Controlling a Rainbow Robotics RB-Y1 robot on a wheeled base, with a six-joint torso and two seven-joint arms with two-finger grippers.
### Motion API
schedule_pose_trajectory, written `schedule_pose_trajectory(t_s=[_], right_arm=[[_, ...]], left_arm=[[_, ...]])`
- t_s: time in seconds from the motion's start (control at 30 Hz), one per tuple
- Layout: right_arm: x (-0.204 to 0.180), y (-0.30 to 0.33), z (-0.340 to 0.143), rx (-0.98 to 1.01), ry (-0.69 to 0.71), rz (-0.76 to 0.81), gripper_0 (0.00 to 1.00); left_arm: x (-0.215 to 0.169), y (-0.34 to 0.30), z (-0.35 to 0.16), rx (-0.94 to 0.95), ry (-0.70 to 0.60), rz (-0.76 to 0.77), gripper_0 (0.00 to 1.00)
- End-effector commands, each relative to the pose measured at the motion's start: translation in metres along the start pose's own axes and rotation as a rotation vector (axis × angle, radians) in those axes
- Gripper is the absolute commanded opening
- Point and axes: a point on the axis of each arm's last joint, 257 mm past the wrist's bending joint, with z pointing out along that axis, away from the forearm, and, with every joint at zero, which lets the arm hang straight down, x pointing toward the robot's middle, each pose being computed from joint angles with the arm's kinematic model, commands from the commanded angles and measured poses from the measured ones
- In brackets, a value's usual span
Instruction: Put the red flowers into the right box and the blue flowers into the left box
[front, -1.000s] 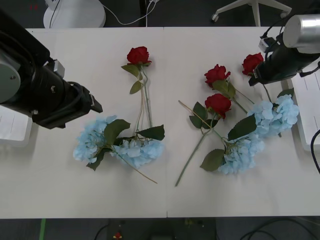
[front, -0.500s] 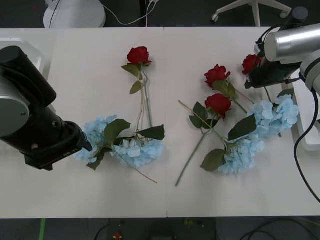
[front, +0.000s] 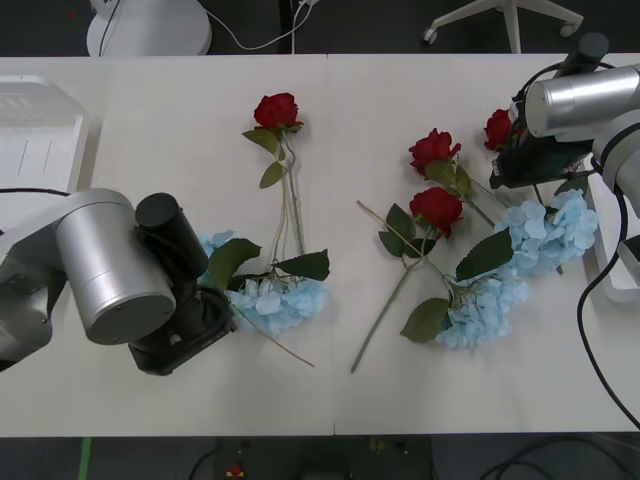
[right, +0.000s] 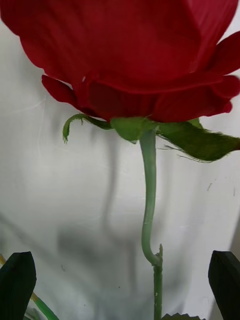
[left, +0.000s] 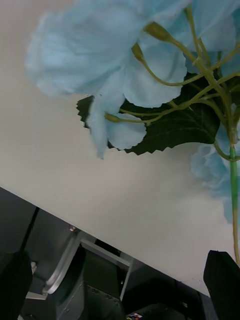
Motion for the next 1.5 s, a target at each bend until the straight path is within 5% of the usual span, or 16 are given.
schedule_pose_trajectory(t_s=[0.03,0.87,1.03,1.13,1.2,1.33,1.5], right_arm=[[-0.032,0.021,-0.018,-0.021,-0.053,0.023,1.0],[-0.029,0.024,-0.007,-0.004,-0.069,0.025,0.92],[-0.029,0.02,-0.004,-0.001,-0.077,0.038,0.7],[-0.027,0.018,-0.002,-0.004,-0.078,0.05,0.66],[-0.026,0.017,0.0,-0.003,-0.08,0.058,0.52],[-0.027,0.018,0.0,-0.01,-0.081,0.067,0.0],[-0.025,0.019,0.0,-0.016,-0.076,0.078,0.0]], left_arm=[[0.0,-0.062,-0.003,0.084,-0.023,0.006,1.0],[-0.004,-0.056,0.032,0.018,-0.044,0.056,1.0],[-0.002,-0.049,0.036,-0.003,-0.048,0.068,1.0],[-0.003,-0.046,0.038,-0.011,-0.051,0.068,0.49],[-0.003,-0.044,0.039,-0.016,-0.05,0.067,0.02],[-0.003,-0.042,0.04,-0.021,-0.05,0.067,0.0],[-0.002,-0.041,0.04,-0.021,-0.049,0.069,0.0]])
